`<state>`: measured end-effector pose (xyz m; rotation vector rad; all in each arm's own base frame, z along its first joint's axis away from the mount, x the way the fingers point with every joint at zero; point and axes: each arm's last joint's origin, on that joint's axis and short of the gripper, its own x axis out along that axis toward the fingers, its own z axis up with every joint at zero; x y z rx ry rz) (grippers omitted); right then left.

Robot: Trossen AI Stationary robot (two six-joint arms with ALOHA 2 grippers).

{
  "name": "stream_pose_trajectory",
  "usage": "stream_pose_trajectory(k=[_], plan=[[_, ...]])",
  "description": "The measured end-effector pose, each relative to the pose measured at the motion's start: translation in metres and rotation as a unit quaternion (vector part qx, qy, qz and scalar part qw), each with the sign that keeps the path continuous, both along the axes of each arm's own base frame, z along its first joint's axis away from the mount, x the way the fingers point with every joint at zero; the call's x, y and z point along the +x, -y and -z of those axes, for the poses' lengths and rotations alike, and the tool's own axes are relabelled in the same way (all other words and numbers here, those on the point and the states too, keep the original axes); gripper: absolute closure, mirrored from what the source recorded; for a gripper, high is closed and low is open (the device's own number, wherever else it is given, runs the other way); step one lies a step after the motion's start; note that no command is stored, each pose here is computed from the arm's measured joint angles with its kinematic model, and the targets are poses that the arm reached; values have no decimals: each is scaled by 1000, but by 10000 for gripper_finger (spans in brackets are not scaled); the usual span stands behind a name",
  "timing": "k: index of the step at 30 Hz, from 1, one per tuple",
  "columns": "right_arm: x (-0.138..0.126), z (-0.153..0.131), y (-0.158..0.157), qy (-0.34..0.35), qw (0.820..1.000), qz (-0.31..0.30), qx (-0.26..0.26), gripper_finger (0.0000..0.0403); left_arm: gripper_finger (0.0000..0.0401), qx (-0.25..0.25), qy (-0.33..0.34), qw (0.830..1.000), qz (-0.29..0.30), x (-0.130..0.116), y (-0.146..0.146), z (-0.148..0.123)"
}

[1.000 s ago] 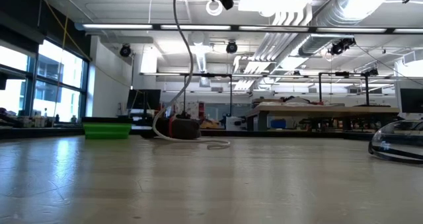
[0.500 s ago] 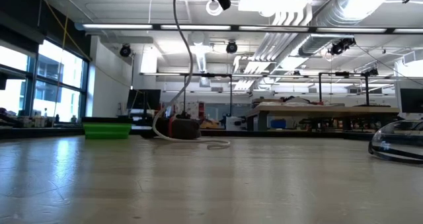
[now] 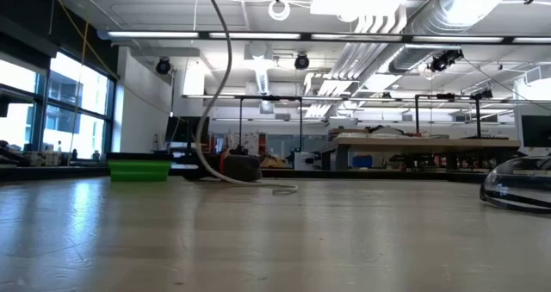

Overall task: Coil cords
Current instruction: Coil the white wire on the spool

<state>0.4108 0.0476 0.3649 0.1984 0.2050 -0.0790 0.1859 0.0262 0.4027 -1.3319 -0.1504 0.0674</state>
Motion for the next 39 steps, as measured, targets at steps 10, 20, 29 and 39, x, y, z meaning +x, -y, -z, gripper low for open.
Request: stream_pose_trajectory(k=[10,20,29,39], plan=[[11,2,2,41,999,13,-4,402,401,-45,89,995,23,34,-10,-4],[10,-12,7,97,994,25,-31,403,401,-108,85,987,86,34,5,-4],[10,-20,12,141,989,23,-28,403,401,-130,93,981,106,35,19,-6],[11,-20,19,143,989,37,-22,403,401,-157,94,965,185,33,44,-8]])
